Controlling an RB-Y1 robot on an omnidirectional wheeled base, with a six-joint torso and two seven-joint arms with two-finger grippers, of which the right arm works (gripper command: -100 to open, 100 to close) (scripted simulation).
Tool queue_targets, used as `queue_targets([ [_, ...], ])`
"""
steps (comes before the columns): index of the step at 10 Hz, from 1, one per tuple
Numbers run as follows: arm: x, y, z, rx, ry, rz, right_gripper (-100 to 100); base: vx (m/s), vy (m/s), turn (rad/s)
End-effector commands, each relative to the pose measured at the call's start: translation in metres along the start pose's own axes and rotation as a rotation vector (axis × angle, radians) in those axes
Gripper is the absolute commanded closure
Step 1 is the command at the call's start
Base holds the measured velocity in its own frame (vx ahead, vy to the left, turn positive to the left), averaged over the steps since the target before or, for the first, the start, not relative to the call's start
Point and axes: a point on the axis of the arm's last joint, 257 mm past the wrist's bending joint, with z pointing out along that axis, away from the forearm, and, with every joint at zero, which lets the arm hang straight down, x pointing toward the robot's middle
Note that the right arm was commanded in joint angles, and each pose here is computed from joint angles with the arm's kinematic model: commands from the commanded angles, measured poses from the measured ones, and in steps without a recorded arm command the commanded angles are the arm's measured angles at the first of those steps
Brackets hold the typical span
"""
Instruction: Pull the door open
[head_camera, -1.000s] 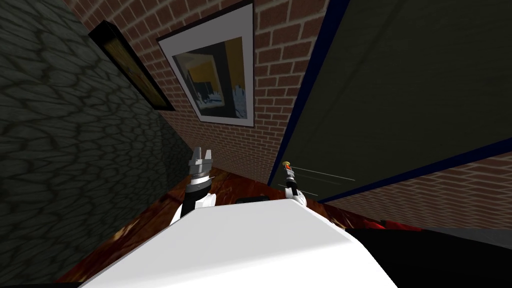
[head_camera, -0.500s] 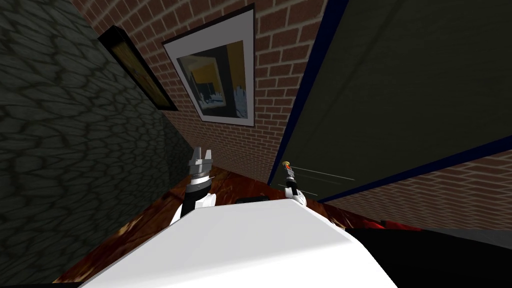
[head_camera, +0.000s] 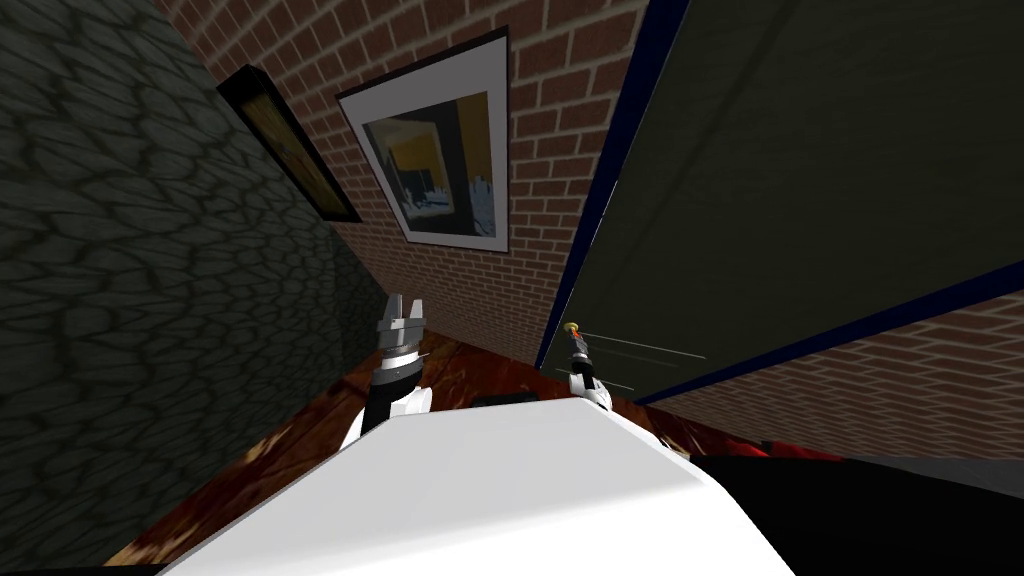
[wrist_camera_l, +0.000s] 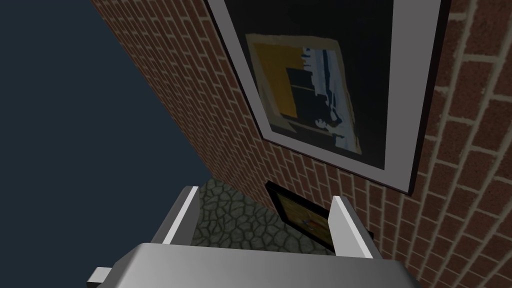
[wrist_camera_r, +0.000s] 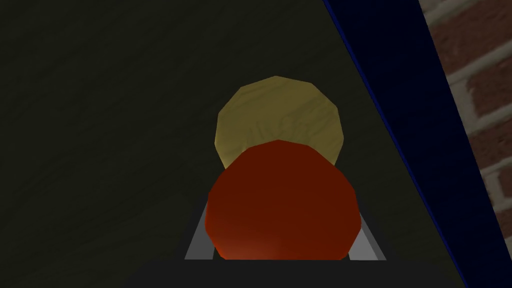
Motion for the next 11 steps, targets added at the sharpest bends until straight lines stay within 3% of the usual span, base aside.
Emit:
queue_targets([
  [1, 0.0100, 0.0046, -0.0035, 0.000, 0.016, 0.062, 100, -0.029, -0.005, 0.030],
  [8, 0.0114, 0.0069, -0.0016, 0.005, 0.010, 0.246, 100, -0.036, -0.007, 0.025],
  [11, 0.0114, 0.0069, -0.0016, 0.005, 0.010, 0.246, 100, -0.016, -0.005, 0.005],
])
